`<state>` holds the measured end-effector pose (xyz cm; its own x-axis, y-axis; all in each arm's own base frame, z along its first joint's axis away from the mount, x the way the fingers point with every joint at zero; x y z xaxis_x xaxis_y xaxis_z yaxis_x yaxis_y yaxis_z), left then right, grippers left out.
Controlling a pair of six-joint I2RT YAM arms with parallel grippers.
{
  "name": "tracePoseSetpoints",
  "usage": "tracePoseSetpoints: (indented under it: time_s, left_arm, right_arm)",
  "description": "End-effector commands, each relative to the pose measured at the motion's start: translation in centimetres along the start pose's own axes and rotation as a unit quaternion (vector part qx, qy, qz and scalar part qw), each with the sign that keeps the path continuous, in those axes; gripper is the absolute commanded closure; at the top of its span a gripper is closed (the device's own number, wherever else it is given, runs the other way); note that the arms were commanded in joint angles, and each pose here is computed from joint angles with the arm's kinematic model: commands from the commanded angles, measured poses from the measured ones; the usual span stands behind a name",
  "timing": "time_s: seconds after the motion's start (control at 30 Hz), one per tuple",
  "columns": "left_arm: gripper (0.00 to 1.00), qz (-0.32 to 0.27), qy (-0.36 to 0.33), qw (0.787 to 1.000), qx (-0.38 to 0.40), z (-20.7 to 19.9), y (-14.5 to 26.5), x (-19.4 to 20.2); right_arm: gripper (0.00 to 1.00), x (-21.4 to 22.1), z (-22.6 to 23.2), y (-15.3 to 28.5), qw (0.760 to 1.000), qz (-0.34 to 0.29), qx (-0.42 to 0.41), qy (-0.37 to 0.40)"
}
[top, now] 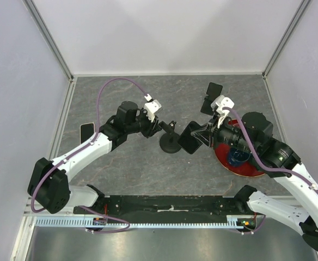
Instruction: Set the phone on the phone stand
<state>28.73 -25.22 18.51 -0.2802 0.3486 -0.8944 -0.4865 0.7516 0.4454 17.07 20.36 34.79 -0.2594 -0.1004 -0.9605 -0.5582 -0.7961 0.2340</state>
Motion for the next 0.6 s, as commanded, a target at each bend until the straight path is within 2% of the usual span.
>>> tracePoseSetpoints:
  time_s: [0.0,0.07,0.23,0.57]
  left_arm:
    - [0.66,-0.063,-0.059,0.996,0.007,0.0,0.0,-3.1]
    - [0.69,-0.064,-0.065,0.996,-0.003,0.3,0.3,-3.0]
    - [0.66,-0.089,-0.069,0.994,-0.009,0.2,0.8,-3.8]
    - [0.70,-0.084,-0.062,0.995,0.001,-0.1,0.2,-1.8]
  right_arm:
    - [1.00,-2.8,0.7,0.6,0.998,-0.053,-0.014,0.018]
    - [1.00,-2.7,0.7,0.4,0.998,-0.051,-0.016,0.023]
    - [1.00,-2.7,0.7,0.0,0.998,-0.046,-0.023,0.029]
    - [1.00,-3.3,1.1,-0.1,0.997,-0.058,-0.032,0.024]
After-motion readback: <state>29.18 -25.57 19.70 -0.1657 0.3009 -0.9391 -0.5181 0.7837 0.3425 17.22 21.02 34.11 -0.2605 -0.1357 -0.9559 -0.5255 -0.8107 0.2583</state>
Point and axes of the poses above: each gripper's point midway between its finger pads, its own y axis back along the fingers, its own z axis along the line the jaws close on, x = y × z, the point moved 2 cm from there along y, back along the fingers, and after that the axes turned 1 degree about y, right-handed, at the moved point
